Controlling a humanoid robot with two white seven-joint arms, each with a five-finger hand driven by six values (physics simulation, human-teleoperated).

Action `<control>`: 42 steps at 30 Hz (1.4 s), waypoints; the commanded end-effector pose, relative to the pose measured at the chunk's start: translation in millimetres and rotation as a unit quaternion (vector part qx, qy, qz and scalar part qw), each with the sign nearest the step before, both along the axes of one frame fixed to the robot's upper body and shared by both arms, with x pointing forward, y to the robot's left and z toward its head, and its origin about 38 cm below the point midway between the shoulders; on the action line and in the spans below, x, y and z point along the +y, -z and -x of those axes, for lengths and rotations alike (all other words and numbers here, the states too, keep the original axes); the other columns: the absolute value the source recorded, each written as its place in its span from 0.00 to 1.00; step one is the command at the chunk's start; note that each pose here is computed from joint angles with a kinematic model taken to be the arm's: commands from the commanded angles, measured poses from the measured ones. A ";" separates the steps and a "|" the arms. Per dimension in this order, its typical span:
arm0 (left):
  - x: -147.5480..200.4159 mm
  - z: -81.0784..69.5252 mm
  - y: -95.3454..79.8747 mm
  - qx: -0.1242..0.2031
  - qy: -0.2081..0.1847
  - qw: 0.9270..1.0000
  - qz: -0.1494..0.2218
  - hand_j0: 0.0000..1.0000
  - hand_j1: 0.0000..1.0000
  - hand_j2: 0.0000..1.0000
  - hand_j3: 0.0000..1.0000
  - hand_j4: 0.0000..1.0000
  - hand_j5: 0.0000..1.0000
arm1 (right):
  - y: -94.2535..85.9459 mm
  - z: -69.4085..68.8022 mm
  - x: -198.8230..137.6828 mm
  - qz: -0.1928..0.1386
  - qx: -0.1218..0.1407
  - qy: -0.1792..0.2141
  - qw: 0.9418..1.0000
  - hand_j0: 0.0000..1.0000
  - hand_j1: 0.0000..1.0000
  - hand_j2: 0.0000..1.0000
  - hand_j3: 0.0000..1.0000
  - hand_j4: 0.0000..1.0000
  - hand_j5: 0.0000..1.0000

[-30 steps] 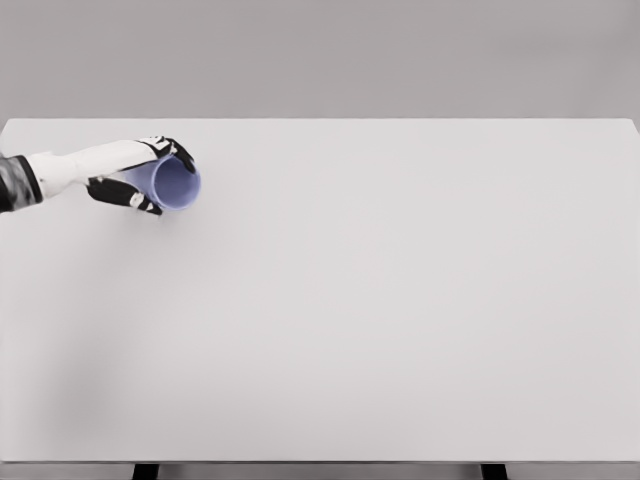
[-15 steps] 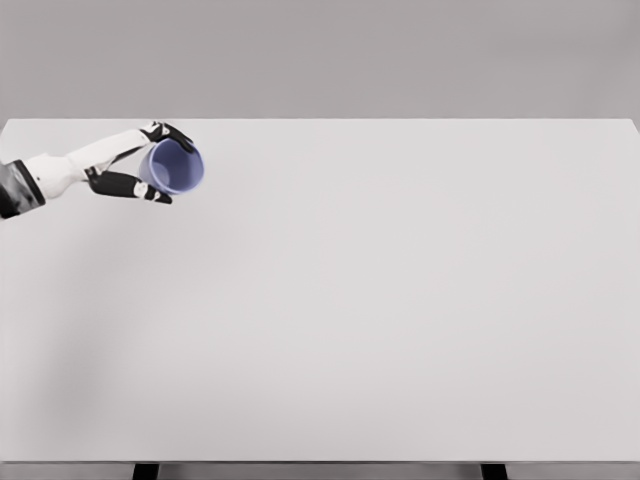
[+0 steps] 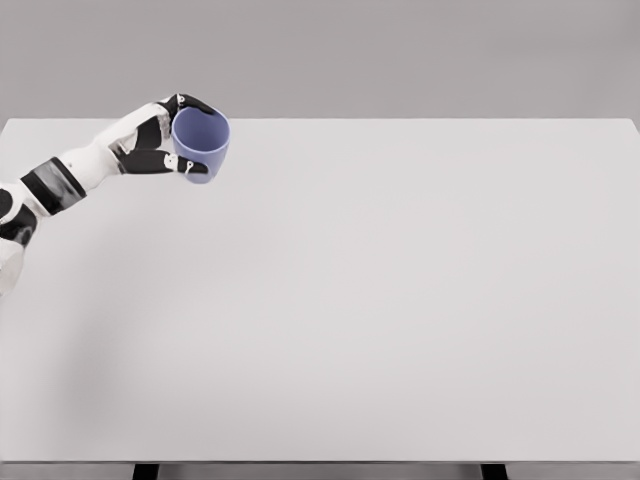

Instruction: Flip the cup with left arm and place it on the table

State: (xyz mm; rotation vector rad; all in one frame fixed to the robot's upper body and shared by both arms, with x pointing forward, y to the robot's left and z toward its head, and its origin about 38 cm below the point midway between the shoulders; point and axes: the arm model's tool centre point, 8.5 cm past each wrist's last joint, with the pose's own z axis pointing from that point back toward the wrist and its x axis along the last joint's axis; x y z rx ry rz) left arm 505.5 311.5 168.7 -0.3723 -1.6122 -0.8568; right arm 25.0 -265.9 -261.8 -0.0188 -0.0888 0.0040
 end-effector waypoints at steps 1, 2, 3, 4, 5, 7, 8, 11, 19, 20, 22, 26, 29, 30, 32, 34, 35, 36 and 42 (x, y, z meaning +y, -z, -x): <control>-14.9 -4.3 9.2 0.029 -0.002 0.999 0.020 0.46 0.46 0.46 0.46 0.46 0.46 | 0.0 0.0 0.0 0.000 0.000 0.000 1.000 1.00 1.00 1.00 1.00 1.00 1.00; -20.3 -5.8 13.2 0.037 -0.003 0.999 0.026 0.46 0.46 0.46 0.46 0.46 0.46 | 0.0 0.0 0.0 0.000 0.000 0.000 1.000 1.00 1.00 1.00 1.00 1.00 1.00; -24.4 -6.2 15.4 0.041 -0.001 0.999 0.028 0.46 0.46 0.46 0.46 0.46 0.46 | 0.0 0.0 0.0 0.000 0.000 0.000 1.000 1.00 1.00 1.00 1.00 1.00 1.00; -26.3 -6.5 19.0 0.050 -0.003 0.998 0.029 0.46 0.46 0.46 0.46 0.46 0.46 | 0.0 0.0 0.0 0.000 0.000 0.000 1.000 1.00 1.00 1.00 1.00 1.00 1.00; -31.1 -7.4 22.5 0.059 -0.003 0.998 0.033 0.46 0.46 0.46 0.46 0.46 0.46 | 0.0 0.0 0.0 0.000 0.000 0.000 1.000 1.00 1.00 1.00 1.00 1.00 1.00; -37.1 -8.6 30.7 0.069 -0.005 0.997 0.038 0.46 0.46 0.46 0.46 0.46 0.46 | 0.0 0.0 0.0 0.000 0.000 0.000 1.000 1.00 1.00 1.00 1.00 1.00 1.00; -37.2 -9.5 33.4 0.073 -0.009 0.996 0.042 0.46 0.46 0.46 0.46 0.46 0.46 | 0.0 0.0 0.0 0.000 0.000 0.000 1.000 1.00 1.00 1.00 1.00 1.00 1.00; -39.5 -8.9 35.3 0.074 -0.008 0.996 0.043 0.52 0.52 0.52 0.52 0.52 0.52 | 0.0 0.0 0.0 0.000 0.000 0.000 1.000 1.00 1.00 1.00 1.00 1.00 1.00; -42.0 -5.9 44.0 0.082 -0.008 0.996 0.044 0.56 0.56 0.56 0.56 0.56 0.56 | 0.0 0.0 0.0 0.000 0.000 0.000 1.000 1.00 1.00 1.00 1.00 1.00 1.00; -42.0 -5.5 44.8 0.083 -0.008 0.996 0.043 0.57 0.57 0.57 0.57 0.57 0.57 | 0.0 0.0 0.0 0.000 0.000 0.000 1.000 1.00 1.00 1.00 1.00 1.00 1.00; -41.8 -4.3 47.2 0.085 -0.008 0.995 0.043 0.58 0.58 0.58 0.58 0.58 0.58 | 0.0 0.0 0.0 0.000 0.000 0.000 1.000 1.00 1.00 1.00 1.00 1.00 1.00; -41.2 -0.6 54.2 0.092 -0.009 0.995 0.043 0.63 0.63 0.63 0.63 0.63 0.63 | 0.0 0.0 0.0 0.000 0.000 0.000 1.000 1.00 1.00 1.00 1.00 1.00 1.00; -42.7 1.2 57.1 0.095 -0.007 0.995 0.043 0.68 0.68 0.68 0.68 0.68 0.68 | 0.0 0.0 0.0 0.000 0.000 0.000 1.000 1.00 1.00 1.00 1.00 1.00 1.00; -42.9 1.8 58.0 0.095 -0.007 0.995 0.043 0.68 0.68 0.68 0.68 0.68 0.68 | 0.0 0.0 0.0 0.000 0.000 0.000 1.000 1.00 1.00 1.00 1.00 1.00 1.00; -43.1 3.1 60.0 0.097 -0.006 0.994 0.043 0.68 0.68 0.68 0.68 0.68 0.68 | 0.0 0.0 0.0 0.000 0.000 0.000 1.000 1.00 1.00 1.00 1.00 1.00 1.00; -43.2 3.4 60.1 0.097 -0.006 0.994 0.044 0.73 0.73 0.73 0.73 0.73 0.73 | 0.0 0.0 0.0 0.000 0.000 0.000 1.000 1.00 1.00 1.00 1.00 1.00 1.00; -43.1 3.4 59.1 0.095 -0.006 0.994 0.044 0.76 0.76 0.76 0.76 0.76 0.76 | 0.0 0.0 0.0 0.000 0.000 0.000 1.000 1.00 1.00 1.00 1.00 1.00 1.00; -43.5 3.4 58.5 0.093 -0.005 0.995 0.045 0.81 0.81 0.81 0.81 0.81 0.81 | 0.0 0.0 0.0 0.000 0.000 0.000 1.000 1.00 1.00 1.00 1.00 1.00 1.00; -43.8 3.2 55.6 0.086 -0.003 0.995 0.046 1.00 1.00 1.00 1.00 1.00 1.00 | 0.0 0.0 0.0 0.000 0.000 0.000 1.000 1.00 1.00 1.00 1.00 1.00 1.00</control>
